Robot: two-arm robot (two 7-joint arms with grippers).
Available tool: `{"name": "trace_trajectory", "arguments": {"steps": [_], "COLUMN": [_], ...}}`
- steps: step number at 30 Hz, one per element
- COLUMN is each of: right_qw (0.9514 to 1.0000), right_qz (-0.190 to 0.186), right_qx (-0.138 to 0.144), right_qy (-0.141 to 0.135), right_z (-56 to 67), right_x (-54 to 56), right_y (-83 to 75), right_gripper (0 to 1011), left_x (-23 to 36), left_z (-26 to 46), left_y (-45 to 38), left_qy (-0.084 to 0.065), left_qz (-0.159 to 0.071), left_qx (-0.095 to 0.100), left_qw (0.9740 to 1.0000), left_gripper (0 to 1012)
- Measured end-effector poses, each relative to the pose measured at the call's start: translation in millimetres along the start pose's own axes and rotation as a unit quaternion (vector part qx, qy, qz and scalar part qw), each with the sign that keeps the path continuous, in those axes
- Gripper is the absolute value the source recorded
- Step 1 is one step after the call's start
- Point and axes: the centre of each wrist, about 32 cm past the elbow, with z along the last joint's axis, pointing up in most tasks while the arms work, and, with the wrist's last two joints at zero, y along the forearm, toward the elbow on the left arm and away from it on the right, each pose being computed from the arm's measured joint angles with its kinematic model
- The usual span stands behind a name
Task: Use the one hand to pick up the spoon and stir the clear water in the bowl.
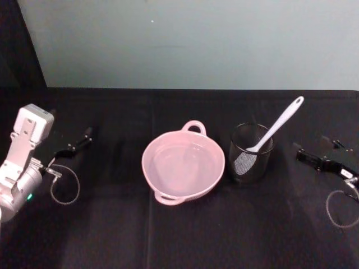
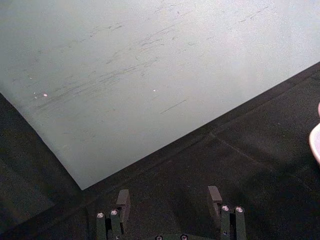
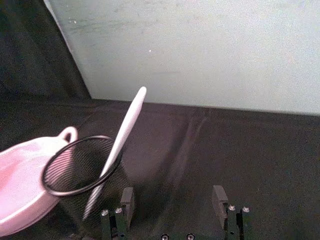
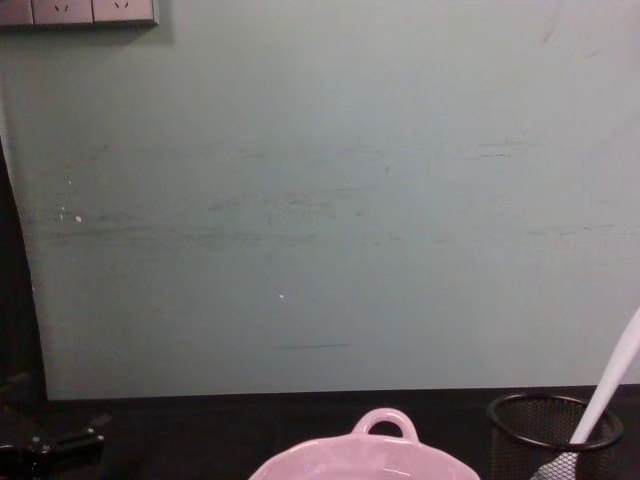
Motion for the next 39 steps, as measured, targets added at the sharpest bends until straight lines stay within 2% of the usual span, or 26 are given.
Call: {"name": "trace_trajectory", "arguments": {"steps": [5,10,15,22,39], "right_qw": [0.9984,0.9933,0.9893,0.9876,0.9876], "right_qz": [-0.012,-0.017,-0.026,-0.041,-0.040], "right_qx": [0.022,0.036,0.055,0.054,0.055], "right_qy": [-0.052,-0.109,-0.133,-0.142,-0.142], "right_z": [-8.0,-8.2,-4.0,-2.8,-2.3], "right_x": [4.3,5.5,4.8,4.6,4.8], "right_y": [22.7,42.6,51.4,56.3,55.8], "right_gripper": [1002,1002,1002,1002,1002], "left_x": [0.0,0.0,0.0,0.0,0.0], "left_z": [0.0,0.0,0.0,0.0,0.0], "left_y": [0.0,0.0,0.0,0.0,0.0], "left_qy": [0.000,0.000,0.000,0.000,0.000], "left_qz": [0.000,0.000,0.000,0.000,0.000], "left_qx": [0.000,0.000,0.000,0.000,0.000], "left_qw": [1.0000,1.0000,1.0000,1.0000,1.0000], "left_gripper": [1011,1011,1011,1011,1011]}}
